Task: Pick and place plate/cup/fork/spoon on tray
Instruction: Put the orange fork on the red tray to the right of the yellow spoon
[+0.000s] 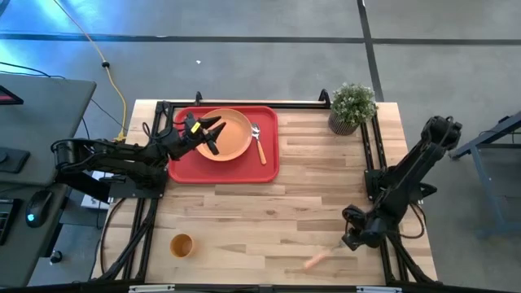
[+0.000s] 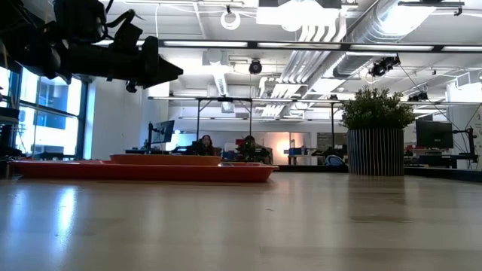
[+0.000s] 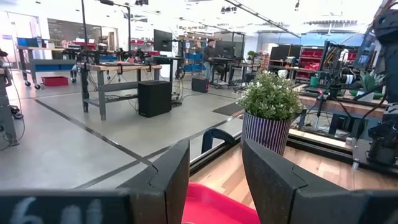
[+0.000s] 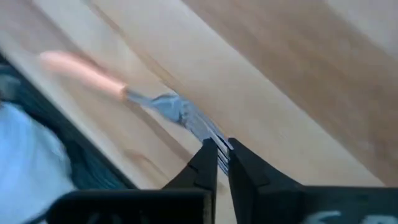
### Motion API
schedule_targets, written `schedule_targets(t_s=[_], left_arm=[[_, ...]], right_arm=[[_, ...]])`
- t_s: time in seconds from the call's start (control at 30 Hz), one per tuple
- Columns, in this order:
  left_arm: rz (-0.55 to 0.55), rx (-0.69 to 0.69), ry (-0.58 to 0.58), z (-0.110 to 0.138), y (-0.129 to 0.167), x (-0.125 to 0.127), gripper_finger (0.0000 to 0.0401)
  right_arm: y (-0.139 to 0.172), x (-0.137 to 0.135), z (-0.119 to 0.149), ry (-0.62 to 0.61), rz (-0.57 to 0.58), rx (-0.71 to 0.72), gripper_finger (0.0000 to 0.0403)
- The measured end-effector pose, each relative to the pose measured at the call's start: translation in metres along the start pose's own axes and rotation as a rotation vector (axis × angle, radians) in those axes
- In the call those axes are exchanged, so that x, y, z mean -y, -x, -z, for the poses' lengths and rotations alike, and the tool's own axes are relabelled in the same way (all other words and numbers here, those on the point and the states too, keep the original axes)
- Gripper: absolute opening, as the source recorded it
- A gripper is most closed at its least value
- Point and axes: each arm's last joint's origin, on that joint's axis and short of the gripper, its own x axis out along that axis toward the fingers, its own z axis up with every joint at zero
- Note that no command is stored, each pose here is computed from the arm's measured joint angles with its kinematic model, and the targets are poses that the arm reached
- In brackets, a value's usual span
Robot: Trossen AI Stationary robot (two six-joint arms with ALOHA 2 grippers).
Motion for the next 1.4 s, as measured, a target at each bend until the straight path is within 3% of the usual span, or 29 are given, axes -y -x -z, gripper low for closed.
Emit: schedule_targets(t_s=[0.23, 0.7, 1.0, 1.17, 1.27, 1.4], left_arm=[[-0.004, 0.018, 0.000, -0.002, 0.000, 0.000, 0.0140], [0.013, 0.017, 0.029, -0.002, 0.000, 0.000, 0.0140], [0.411, 0.070, 0.031, -0.023, -0.013, 0.031, 0.0140], [0.483, 0.032, 0.033, -0.025, -0.035, 0.056, 0.0141], [0.510, -0.052, 0.022, -0.020, -0.055, 0.072, 0.0141], [0.629, -0.267, 0.023, -0.010, -0.080, 0.092, 0.0141]], right_arm=[[0.021, -0.008, -0.017, 0.064, -0.147, 0.176, 0.0000], [0.059, -0.012, -0.079, 0.275, -0.261, 0.329, 0.0000], [0.086, -0.017, -0.122, 0.547, -0.189, 0.563, 0.0000], [0.098, -0.024, -0.143, 0.663, -0.106, 0.644, 0.0000], [0.102, -0.032, -0.156, 0.721, -0.064, 0.658, 0.0000], [0.107, -0.046, -0.171, 0.808, 0.041, 0.694, 0.0000]])
